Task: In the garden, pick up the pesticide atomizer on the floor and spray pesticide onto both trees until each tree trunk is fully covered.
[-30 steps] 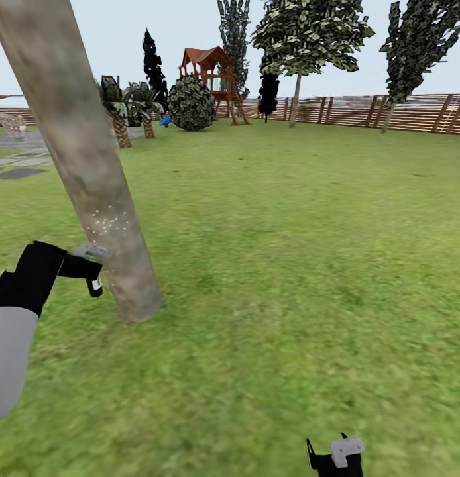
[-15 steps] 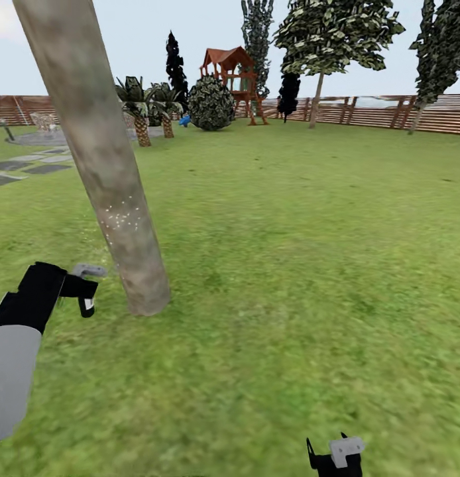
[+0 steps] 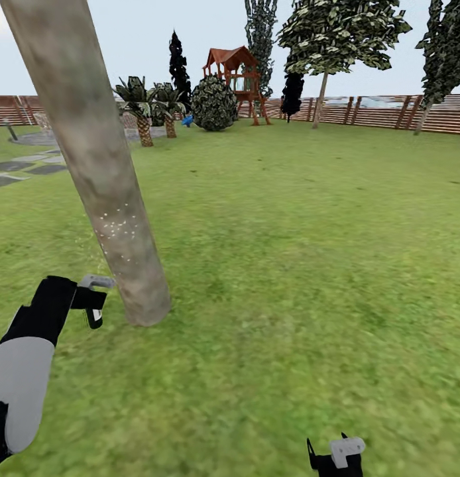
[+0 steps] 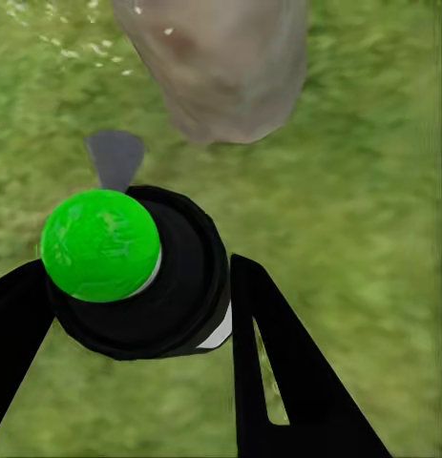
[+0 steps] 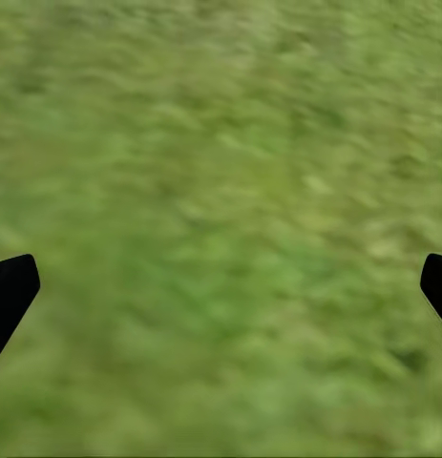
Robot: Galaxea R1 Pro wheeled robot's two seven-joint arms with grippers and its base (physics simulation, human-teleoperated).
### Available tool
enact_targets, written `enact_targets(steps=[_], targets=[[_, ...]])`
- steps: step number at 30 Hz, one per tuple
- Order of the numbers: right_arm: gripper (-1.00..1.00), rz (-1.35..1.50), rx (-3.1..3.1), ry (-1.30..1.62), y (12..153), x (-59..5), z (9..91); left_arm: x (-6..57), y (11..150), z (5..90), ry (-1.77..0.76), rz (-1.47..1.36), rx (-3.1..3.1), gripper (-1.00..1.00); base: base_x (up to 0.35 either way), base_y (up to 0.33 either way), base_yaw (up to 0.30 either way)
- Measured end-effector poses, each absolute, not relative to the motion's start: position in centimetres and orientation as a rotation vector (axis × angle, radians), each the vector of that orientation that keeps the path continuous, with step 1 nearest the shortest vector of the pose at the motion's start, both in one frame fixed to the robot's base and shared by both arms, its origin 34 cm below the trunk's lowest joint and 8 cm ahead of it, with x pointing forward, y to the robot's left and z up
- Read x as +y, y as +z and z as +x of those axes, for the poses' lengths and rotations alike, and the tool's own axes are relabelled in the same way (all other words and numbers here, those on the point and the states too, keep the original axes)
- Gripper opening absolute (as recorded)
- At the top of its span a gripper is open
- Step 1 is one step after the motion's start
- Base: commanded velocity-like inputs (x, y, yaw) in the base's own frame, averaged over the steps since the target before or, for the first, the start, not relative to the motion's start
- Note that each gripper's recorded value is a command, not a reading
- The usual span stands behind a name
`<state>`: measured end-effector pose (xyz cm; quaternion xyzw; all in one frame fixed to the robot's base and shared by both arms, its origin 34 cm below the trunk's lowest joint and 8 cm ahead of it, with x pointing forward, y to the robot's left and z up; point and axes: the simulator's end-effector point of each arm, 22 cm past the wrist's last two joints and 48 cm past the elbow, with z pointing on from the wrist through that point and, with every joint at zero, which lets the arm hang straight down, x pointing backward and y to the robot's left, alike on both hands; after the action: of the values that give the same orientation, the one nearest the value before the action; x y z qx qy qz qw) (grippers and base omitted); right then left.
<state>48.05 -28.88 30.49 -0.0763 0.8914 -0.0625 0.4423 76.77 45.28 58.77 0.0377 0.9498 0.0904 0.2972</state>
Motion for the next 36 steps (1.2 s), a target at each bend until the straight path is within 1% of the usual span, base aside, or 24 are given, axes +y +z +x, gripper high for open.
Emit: enact_targets(steps=[5,7,10,11,13,16,19,21,25,27,29,33,36], targets=[[1.0,-0.19,2.212,-0.155,30.5,-28.9,48.1,45.3,56.6,75.1,0.252,0.116,2.559,-1.0,0.02,0.0,0.0],[1.0,-0.189,2.212,-0.155,30.5,-28.9,48.0,44.2,56.2,75.1,0.225,0.12,2.562,-1.0,0.001,0.0,0.0],[1.0,-0.189,2.212,-0.155,30.5,-28.9,48.0,40.1,55.3,75.7,0.15,0.147,2.562,-1.0,0.0,0.0,0.0],[1.0,-0.189,2.212,-0.155,30.5,-28.9,48.1,40.0,55.3,75.7,0.155,0.151,2.561,-1.0,0.0,0.0,0.0],[1.0,-0.19,2.212,-0.155,30.5,-28.9,48.0,40.5,55.4,75.6,0.163,0.145,2.56,-1.0,0.0,0.0,0.0],[1.0,-0.19,2.212,-0.155,30.5,-28.9,48.0,47.1,56.6,74.4,0.266,0.072,2.559,-1.0,0.0,0.0,0.0],[1.0,-0.19,2.212,-0.155,30.5,-28.9,48.0,47.7,54.9,73.1,0.267,0.071,2.578,-1.0,0.0,0.0,0.0],[1.0,-0.189,2.212,-0.155,30.5,-28.9,48.0,46.1,53.8,73.2,0.258,0.086,2.561,-1.0,0.0,0.0,0.0],[1.0,-0.189,2.212,-0.154,30.5,-28.8,48.0,38.0,51.8,74.2,0.132,0.14,2.557,-1.0,0.0,0.0,0.0],[1.0,-0.189,2.212,-0.155,30.5,-28.9,48.1,37.1,51.7,74.3,0.134,0.156,2.555,-1.0,0.0,0.0,0.0],[1.0,-0.19,2.212,-0.155,30.5,-28.9,48.0,37.8,51.7,74.3,0.161,0.146,2.552,-1.0,0.0,0.0,0.0],[1.0,-0.19,2.212,-0.155,30.5,-28.9,48.0,44.9,52.7,73.5,0.373,0.075,2.522,-1.0,0.0,0.0,0.0],[1.0,-0.189,2.212,-0.154,30.5,-28.8,48.0,46.7,52.5,73.3,0.364,0.011,2.453,-1.0,0.0,0.0,0.0]])
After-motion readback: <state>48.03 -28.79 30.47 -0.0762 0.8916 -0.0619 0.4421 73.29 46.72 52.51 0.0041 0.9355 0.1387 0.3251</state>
